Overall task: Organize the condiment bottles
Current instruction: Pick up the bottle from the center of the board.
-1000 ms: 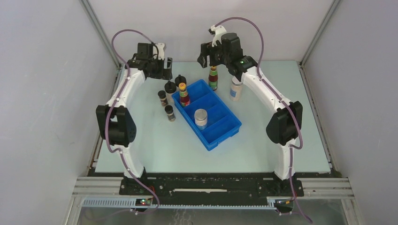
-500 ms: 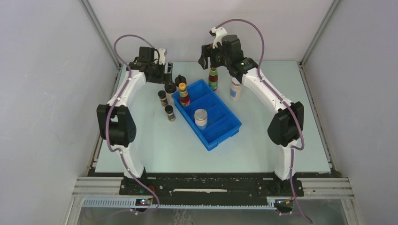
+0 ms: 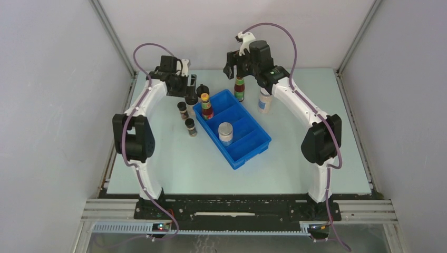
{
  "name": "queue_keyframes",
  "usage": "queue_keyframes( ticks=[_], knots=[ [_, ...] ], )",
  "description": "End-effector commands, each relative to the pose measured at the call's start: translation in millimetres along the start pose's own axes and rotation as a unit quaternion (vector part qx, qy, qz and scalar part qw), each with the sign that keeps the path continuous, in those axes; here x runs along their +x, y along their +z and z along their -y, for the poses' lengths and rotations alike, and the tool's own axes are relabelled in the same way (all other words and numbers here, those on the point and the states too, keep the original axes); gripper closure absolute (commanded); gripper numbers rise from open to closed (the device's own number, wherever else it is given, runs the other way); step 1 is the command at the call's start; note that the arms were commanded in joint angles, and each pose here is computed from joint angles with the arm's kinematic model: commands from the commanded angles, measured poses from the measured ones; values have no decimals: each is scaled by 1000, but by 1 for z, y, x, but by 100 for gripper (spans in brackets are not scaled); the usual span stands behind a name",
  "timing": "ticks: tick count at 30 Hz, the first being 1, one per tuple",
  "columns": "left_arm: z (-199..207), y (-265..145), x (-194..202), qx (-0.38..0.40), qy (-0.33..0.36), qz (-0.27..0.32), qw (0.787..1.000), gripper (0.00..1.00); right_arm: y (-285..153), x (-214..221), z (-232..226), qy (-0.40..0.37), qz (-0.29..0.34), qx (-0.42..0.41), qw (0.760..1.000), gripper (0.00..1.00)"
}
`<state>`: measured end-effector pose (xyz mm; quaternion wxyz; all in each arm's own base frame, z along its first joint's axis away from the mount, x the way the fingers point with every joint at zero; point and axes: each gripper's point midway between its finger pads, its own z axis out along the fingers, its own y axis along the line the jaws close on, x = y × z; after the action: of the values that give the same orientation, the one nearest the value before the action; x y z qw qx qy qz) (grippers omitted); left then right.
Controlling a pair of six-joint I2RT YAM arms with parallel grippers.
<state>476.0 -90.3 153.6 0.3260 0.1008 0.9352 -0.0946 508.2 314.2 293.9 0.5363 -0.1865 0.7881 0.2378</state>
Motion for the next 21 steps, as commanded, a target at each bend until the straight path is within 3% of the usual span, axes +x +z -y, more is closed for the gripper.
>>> queue_keyframes(
  ticks=[1,21],
  knots=[
    [8,6,-5,7,11,-3,1000,15,-27,-41,-2,-4,53,-1,999,21],
    [12,25,-6,-7,29,-9,1000,16,-23,-35,10,6,53,-3,999,21]
  ],
)
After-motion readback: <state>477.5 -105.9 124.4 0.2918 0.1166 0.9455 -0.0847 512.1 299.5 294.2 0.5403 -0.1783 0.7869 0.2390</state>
